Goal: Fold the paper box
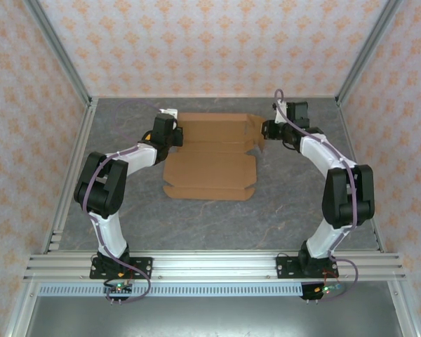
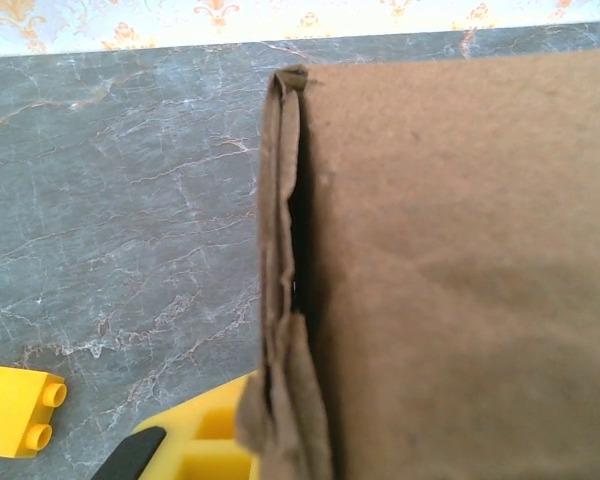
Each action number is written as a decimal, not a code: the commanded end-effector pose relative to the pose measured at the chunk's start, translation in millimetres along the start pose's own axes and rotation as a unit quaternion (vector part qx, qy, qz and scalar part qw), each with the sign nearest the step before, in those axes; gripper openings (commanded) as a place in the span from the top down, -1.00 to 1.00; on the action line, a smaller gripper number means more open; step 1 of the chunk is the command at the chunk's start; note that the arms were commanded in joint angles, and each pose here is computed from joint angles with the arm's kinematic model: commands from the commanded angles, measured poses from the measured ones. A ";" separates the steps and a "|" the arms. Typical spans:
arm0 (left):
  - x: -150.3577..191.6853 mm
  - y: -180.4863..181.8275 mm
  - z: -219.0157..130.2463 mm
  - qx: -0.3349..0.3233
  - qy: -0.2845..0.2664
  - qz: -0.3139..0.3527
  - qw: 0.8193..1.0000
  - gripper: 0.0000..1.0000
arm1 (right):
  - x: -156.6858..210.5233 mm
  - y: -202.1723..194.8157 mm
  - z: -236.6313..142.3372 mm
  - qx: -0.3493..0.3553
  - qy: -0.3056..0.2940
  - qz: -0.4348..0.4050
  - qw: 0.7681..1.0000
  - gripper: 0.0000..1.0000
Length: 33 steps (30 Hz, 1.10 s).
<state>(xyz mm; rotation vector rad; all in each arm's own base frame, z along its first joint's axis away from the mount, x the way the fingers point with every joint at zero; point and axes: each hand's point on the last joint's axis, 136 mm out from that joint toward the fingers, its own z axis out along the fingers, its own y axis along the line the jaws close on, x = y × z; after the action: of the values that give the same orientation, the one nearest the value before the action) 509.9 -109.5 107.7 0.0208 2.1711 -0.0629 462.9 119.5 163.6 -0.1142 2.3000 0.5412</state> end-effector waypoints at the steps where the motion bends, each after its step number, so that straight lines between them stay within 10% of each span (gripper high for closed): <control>1: -11.6 7.0 -6.7 -0.019 -0.015 -0.022 0.999 1.00 | -9.2 7.4 -11.5 0.019 -0.031 -0.001 0.999 0.82; 33: -11.8 2.7 -10.4 -0.021 -0.016 -0.014 1.000 1.00 | 6.0 65.9 9.6 0.016 -0.011 0.064 0.998 0.78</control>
<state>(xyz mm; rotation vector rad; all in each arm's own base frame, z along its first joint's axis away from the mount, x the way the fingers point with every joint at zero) 509.9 -98.9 107.3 -0.0290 2.1695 -0.0015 443.8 172.6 161.7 0.0595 2.3078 0.5803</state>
